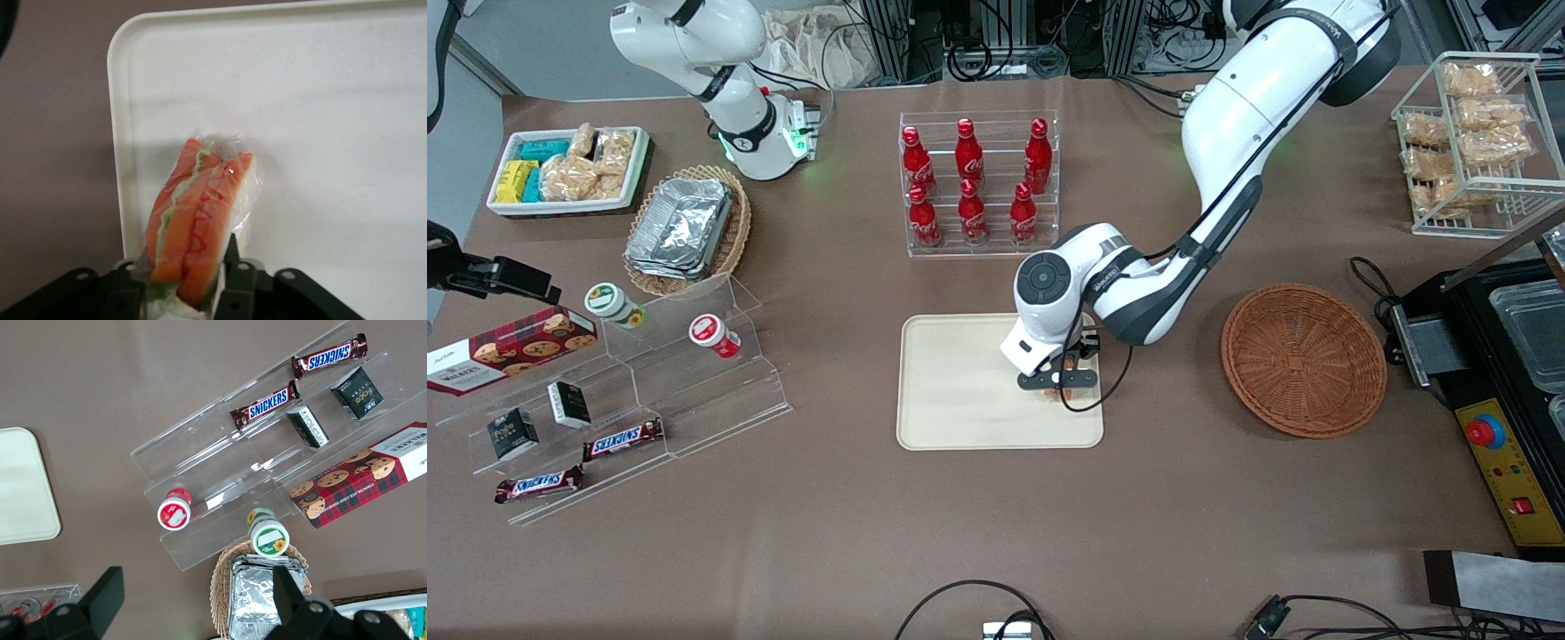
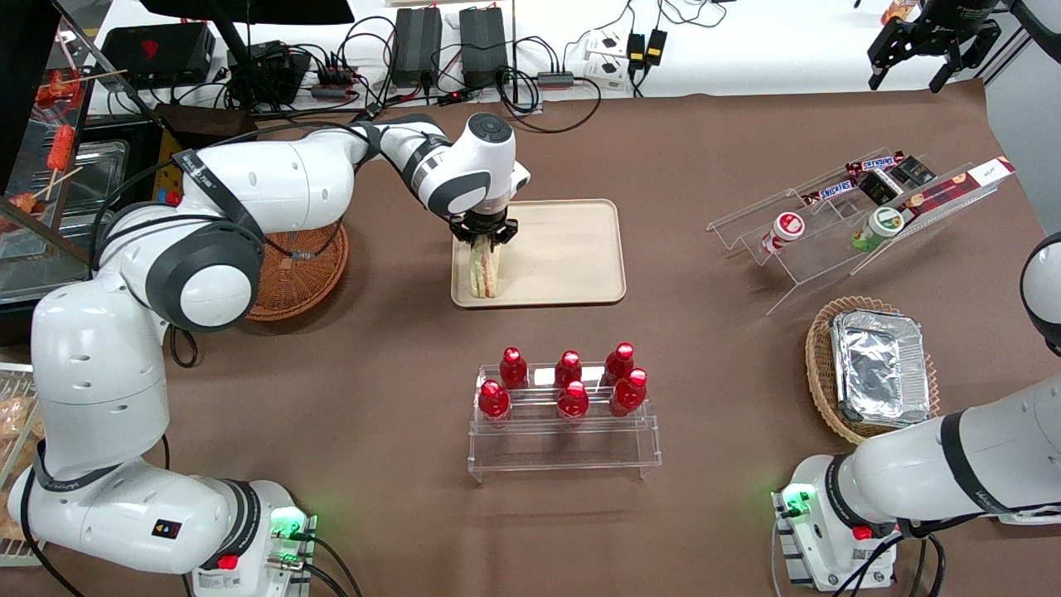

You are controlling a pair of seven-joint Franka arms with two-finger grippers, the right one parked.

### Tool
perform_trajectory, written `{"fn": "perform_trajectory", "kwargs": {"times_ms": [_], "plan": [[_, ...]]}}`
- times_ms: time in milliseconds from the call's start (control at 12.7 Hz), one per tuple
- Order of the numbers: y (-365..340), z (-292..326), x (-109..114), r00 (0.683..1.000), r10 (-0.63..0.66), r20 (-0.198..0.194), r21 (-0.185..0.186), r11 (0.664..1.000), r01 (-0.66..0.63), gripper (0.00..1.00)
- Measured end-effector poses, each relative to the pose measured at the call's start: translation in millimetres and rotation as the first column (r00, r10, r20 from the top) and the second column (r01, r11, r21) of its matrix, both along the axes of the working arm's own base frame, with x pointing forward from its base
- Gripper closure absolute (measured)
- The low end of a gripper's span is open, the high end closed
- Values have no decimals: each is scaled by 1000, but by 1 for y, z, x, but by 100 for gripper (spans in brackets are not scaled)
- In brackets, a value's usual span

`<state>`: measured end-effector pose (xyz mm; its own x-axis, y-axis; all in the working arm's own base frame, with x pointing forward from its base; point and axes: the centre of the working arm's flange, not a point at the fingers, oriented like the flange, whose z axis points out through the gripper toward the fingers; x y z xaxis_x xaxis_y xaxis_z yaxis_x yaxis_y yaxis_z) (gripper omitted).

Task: Place sandwich from basket to tray

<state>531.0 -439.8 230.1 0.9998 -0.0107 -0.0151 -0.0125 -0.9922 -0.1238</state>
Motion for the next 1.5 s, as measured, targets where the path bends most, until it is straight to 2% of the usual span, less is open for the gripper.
{"fn": "perform_trajectory", "kwargs": {"times_ms": [315,394,788,1024,1339,1497], "plan": [[0,3,4,1000,5,7,-4,1000,-5,7],[1,6,7,1000,9,13,-7,1000,-9,0],[4,38,31,997,43,64,-38,998,-40,0],[30,78,58,990,100,103,-34,995,-97,0],[59,138,75,975,160,156,-21,987,-159,0],[94,167,91,959,217,181,-11,976,-219,0]]}}
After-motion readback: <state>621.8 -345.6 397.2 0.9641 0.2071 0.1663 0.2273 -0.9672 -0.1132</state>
